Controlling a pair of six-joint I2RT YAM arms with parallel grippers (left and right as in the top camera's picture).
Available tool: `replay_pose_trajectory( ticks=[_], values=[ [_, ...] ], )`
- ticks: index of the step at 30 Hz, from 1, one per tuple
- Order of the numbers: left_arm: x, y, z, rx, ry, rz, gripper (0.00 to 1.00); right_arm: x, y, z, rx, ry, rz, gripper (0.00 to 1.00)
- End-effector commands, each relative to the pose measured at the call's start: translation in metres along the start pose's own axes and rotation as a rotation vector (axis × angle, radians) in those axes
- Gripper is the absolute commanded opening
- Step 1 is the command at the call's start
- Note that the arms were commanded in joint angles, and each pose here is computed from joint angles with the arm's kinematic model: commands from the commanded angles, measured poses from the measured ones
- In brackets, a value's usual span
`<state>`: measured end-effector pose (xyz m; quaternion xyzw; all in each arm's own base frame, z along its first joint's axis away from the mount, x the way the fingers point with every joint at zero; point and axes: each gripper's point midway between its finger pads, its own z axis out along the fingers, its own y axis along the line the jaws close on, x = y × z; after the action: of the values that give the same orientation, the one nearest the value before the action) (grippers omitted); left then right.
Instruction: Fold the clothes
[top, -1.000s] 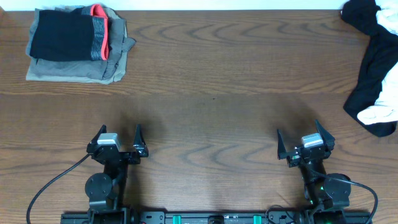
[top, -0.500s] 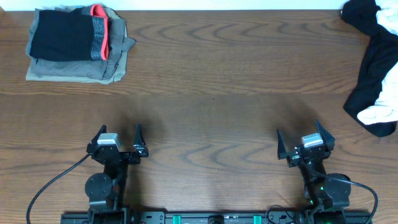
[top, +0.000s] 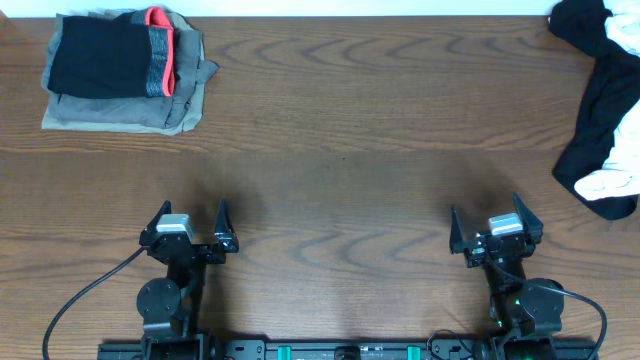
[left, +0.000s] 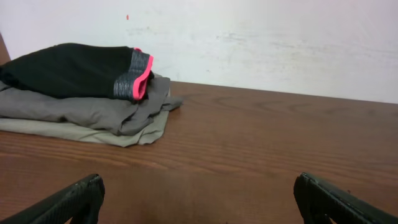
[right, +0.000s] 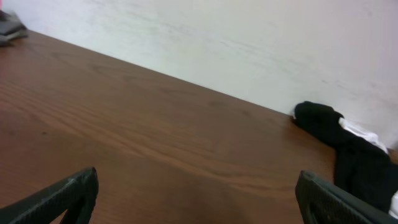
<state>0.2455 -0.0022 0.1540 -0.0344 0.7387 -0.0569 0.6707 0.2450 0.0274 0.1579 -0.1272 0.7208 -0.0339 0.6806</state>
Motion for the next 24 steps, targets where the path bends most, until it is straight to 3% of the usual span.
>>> replay_pose_trajectory(
  ticks=[1,13,20,24],
  values=[
    [0.014,0.0,0.0,0.008,0.046,-0.001,0.98,0.003,-0.008,0.0,0.043,0.013,-0.015,0.99],
    [-0.02,-0.017,-0.002,0.097,-0.088,0.017,0.98,-0.002,-0.015,-0.001,0.084,-0.005,-0.048,0.99],
    [-0.043,-0.04,-0.007,0.219,-0.103,-0.017,0.98,-0.044,-0.023,-0.005,0.119,-0.172,-0.06,0.99],
    [-0.059,-0.041,0.0,0.212,-0.058,0.01,0.98,-0.066,-0.03,-0.006,0.153,-0.253,-0.085,0.99]
  ],
)
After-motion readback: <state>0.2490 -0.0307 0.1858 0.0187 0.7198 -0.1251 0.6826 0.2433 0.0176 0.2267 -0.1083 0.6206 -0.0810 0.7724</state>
